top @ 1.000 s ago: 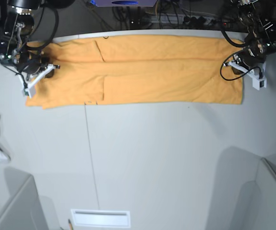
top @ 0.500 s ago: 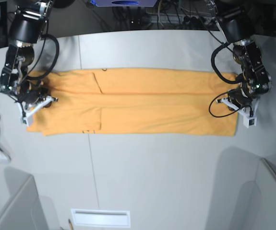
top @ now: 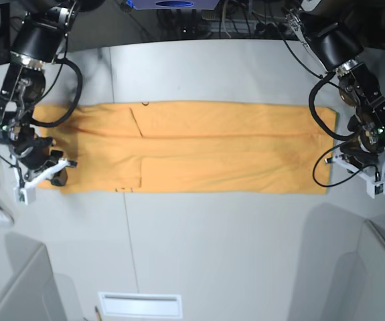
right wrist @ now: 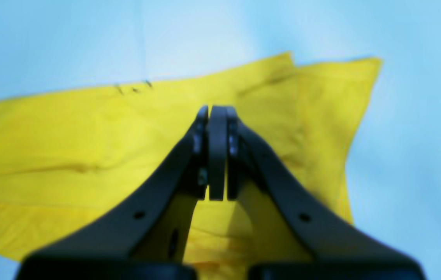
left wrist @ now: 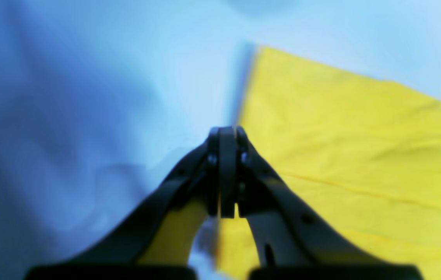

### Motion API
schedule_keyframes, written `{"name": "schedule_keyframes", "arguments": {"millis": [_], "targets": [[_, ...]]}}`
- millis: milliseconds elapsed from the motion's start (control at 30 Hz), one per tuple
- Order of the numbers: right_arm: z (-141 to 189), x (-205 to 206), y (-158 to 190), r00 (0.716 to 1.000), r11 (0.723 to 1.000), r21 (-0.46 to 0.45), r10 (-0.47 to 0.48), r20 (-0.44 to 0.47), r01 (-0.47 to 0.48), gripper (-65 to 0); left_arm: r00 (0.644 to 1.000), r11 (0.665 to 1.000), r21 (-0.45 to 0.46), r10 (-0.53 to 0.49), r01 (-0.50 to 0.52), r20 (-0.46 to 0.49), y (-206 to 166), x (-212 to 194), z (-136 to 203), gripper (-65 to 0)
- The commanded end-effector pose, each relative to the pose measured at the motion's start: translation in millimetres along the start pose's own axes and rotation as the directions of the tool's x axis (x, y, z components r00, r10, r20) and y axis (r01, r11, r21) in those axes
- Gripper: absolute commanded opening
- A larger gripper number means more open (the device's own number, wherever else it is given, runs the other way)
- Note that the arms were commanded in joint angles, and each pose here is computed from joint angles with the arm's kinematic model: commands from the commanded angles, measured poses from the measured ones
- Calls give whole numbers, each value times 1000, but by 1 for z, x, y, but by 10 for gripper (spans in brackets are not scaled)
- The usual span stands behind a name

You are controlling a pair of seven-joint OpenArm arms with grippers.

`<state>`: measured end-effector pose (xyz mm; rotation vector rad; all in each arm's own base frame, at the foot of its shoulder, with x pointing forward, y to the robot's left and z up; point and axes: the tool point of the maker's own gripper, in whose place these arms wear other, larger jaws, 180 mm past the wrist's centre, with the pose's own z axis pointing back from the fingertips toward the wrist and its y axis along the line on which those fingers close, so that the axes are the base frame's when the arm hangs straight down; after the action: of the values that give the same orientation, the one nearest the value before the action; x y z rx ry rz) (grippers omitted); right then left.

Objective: Fold the T-shirt properly
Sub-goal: 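Move both grippers to the ends of the folded strip and grasp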

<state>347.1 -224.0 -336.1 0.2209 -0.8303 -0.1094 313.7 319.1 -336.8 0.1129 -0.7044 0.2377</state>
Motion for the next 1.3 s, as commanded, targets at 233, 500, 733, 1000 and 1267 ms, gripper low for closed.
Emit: {"name": "schedule_keyframes", "arguments": {"millis": [233,500,733,1000,1267], "targets": [[30,-2,14,997,998,24,58,59,-59,-650,981,981,-34,-191,191,-14,18,-22,15,-650],[28,-31,19,1000,999,38,28,1,-28,-650,975,974,-51,-222,222,3,31,-45,20,-265],[28,-35,20,1000,999,40,26,-7,-26,-650,996,969,-234,-85,84,10,12,-56,-1,0],[30,-41,19,999,999,37,26,-20,-25,-650,1000,959,-283,-5,9,14,3,-51,-22,0],[30,-44,19,999,999,36,25,-26,-24,-650,997,938,-342,37,-61,-75,-17,-75,-43,-51]]}}
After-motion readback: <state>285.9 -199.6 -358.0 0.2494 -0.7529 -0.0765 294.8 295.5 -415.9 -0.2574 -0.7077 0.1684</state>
